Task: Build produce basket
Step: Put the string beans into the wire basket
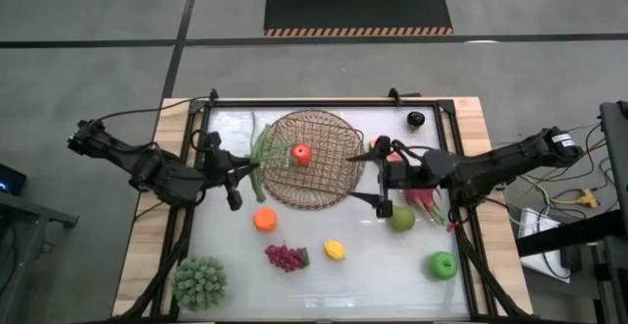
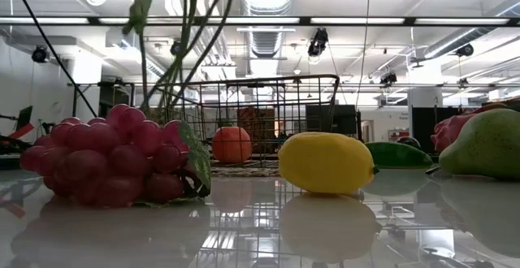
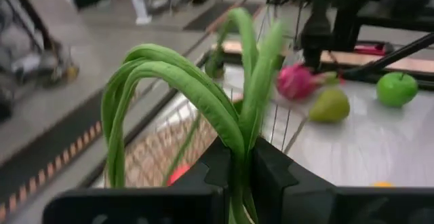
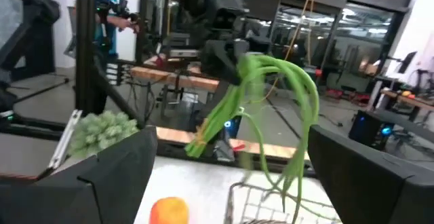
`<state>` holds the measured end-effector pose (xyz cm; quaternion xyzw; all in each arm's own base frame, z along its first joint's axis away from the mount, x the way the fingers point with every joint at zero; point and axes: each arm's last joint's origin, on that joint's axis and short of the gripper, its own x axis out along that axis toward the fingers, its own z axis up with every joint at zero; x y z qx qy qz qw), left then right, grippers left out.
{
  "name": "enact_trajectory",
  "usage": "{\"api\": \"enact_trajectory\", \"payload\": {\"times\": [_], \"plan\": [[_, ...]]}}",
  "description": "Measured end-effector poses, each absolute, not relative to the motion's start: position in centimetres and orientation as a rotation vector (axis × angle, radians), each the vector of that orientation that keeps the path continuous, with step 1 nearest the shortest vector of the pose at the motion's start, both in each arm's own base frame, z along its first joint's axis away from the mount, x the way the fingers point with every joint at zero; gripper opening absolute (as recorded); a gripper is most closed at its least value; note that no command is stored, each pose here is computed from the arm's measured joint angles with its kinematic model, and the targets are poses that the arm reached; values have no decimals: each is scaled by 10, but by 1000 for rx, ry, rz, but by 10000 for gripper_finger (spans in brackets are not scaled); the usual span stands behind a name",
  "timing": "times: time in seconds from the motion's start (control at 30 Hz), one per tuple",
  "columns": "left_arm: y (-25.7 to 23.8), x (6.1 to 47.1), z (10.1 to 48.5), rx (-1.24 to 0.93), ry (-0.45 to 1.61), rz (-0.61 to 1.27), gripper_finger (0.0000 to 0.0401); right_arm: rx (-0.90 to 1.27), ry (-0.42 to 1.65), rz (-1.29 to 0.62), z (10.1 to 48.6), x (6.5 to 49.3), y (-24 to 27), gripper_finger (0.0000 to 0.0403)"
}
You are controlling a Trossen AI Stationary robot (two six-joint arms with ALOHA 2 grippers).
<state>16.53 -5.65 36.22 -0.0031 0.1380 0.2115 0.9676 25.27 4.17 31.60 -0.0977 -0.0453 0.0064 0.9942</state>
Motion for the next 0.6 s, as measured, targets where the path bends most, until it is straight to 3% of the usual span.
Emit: {"api": "enact_trajectory", "payload": {"times": [0.2,0.6], "plan": [[-61,175,374,44,183,402,15,-236,-118,-2,338,263,39,368],[-63,179,381,-127,86,411,15,-317,-73,19,384,319,49,368]]}}
